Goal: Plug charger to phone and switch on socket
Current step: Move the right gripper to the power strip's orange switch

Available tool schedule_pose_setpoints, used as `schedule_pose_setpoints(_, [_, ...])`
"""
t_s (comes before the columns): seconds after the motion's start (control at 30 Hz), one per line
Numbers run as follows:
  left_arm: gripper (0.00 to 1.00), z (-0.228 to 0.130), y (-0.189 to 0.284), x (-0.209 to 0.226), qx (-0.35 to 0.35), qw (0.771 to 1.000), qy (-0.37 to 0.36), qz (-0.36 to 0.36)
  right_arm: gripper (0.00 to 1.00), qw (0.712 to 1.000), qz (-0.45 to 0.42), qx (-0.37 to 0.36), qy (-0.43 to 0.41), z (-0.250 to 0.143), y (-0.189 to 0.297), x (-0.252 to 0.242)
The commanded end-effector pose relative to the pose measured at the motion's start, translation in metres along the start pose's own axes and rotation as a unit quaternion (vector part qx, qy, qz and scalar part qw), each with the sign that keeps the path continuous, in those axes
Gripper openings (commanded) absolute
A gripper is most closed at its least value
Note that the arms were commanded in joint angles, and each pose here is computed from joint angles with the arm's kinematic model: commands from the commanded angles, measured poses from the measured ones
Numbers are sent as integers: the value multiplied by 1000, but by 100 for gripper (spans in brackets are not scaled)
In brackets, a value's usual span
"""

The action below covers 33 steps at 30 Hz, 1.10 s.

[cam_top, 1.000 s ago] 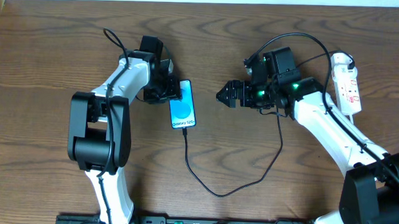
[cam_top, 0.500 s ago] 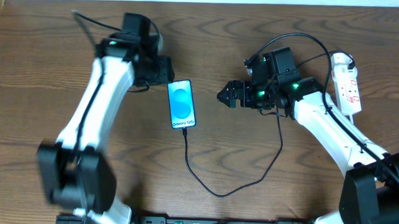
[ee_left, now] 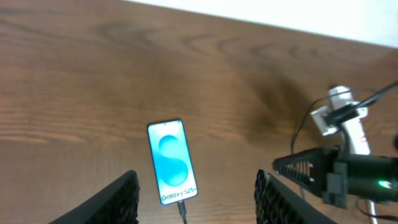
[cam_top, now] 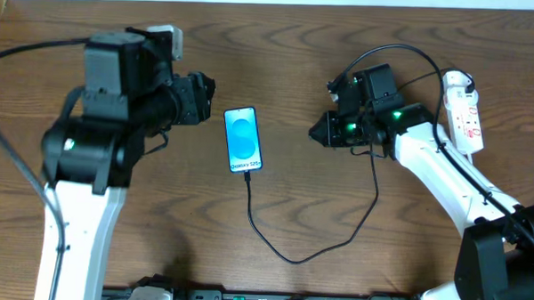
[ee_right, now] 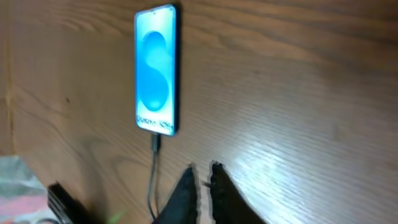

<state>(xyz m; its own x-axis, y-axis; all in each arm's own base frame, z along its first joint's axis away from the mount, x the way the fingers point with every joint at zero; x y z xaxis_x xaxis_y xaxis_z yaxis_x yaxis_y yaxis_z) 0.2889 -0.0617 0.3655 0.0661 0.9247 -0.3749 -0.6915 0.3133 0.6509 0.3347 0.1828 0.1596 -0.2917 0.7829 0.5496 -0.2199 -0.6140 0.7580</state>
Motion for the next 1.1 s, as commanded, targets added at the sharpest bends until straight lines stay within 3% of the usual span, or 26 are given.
schedule_pose_setpoints(0.0, [72,2,20,-3,-28,1000,3,-1,1,1000,-13,-16,-4,14,18,-15])
schedule_pose_setpoints(0.1, [88,2,25,-4,-35,999,1,-3,1,999,-32,-21,-7,25,46,-33])
schedule_pose_setpoints(0.17, [91,2,25,-4,-35,999,1,-3,1,998,-54,-32,-30,33,67,-50])
schedule_pose_setpoints(0.63, [93,2,24,-4,-33,999,1,-2,1,958,-138,-148,-202,29,184,-183])
schedule_pose_setpoints(1.07, [93,2,24,-4,-33,999,1,-2,1,931,-170,-200,-254,14,221,-236])
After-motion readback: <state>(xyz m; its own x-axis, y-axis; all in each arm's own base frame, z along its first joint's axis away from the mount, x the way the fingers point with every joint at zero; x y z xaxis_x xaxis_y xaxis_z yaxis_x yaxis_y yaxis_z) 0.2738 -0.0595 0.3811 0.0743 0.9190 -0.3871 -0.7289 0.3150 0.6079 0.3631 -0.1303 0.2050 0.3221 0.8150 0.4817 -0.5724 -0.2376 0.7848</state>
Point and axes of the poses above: each gripper's point midway between its finger pads, its own y axis back along the fingers, its own x axis along the line the jaws close on, z = x × y, the point moved 6 cm from there along y, back along the fingers, and after that the axes turned 5 degrees about y, right-handed, at the moved point
